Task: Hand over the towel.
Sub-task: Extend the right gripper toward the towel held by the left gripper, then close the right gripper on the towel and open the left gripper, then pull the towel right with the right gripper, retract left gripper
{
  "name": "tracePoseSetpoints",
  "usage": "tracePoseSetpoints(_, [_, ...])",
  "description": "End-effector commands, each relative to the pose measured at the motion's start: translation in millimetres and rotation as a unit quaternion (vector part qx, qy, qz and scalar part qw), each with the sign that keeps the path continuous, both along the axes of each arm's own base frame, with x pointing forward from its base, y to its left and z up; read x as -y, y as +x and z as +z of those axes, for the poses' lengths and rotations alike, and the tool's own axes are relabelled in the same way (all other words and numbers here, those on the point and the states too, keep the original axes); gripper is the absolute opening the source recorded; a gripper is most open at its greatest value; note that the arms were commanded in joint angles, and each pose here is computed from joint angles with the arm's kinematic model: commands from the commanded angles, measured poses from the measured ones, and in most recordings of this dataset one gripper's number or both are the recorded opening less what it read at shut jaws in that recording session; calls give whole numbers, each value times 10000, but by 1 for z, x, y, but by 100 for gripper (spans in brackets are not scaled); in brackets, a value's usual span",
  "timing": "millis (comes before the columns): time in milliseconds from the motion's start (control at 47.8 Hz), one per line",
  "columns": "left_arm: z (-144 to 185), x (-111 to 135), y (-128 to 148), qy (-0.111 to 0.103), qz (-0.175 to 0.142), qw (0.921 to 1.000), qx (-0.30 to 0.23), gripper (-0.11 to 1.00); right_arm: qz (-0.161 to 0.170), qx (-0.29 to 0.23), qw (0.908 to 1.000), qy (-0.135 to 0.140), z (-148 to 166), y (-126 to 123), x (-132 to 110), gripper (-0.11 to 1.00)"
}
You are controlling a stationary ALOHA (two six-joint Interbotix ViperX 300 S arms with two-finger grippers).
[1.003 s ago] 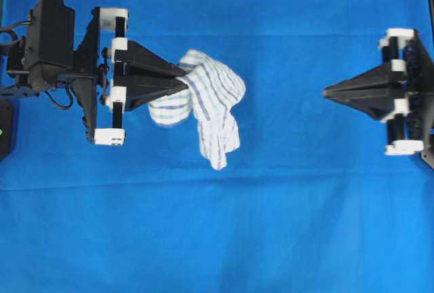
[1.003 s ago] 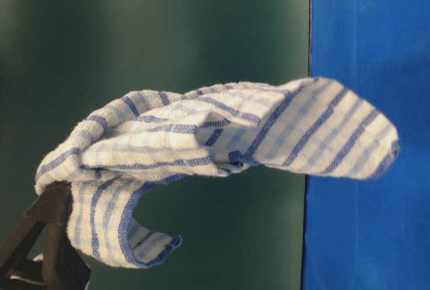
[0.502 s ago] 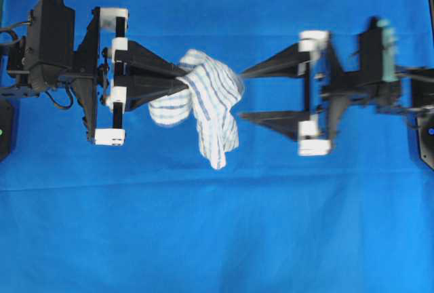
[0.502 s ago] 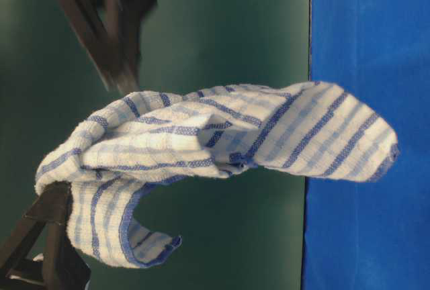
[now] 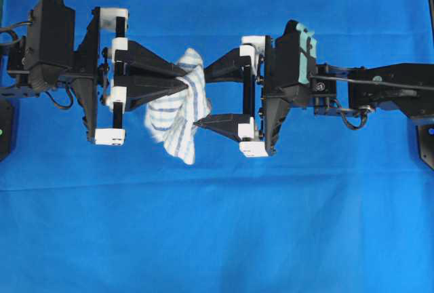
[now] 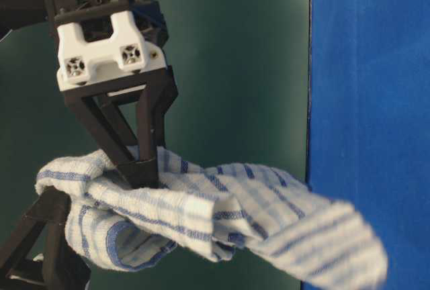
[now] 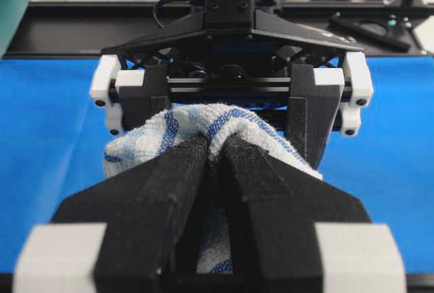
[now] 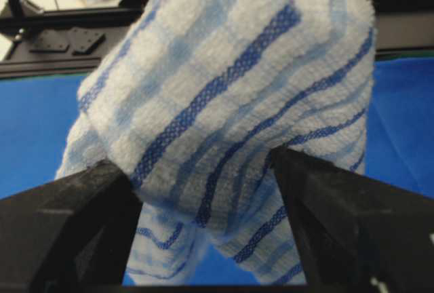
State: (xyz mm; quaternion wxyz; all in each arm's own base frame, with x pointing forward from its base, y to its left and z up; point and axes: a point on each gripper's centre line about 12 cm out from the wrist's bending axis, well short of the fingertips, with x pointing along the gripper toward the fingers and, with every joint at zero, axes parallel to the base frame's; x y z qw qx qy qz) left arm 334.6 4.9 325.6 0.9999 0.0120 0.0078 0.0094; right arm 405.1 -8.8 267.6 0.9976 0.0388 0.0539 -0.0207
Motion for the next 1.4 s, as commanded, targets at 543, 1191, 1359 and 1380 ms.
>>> tracePoseSetpoints(543, [11, 1, 4, -35, -11, 9998, 192, 5, -70, 54, 10000, 32, 11, 0, 4, 7])
tracePoseSetpoints(1191, [16, -2, -42, -112, 41, 9985, 531, 91, -100, 439, 9989, 102, 29, -84, 3, 7])
tracePoseSetpoints(1359, [16, -1, -60, -110, 40, 9979, 631, 90, -98, 585, 9982, 100, 34, -105, 2, 7])
tracePoseSetpoints(1380, [16, -2, -61, -110, 47, 9979, 639, 90, -97, 577, 9982, 100, 34, -106, 2, 7])
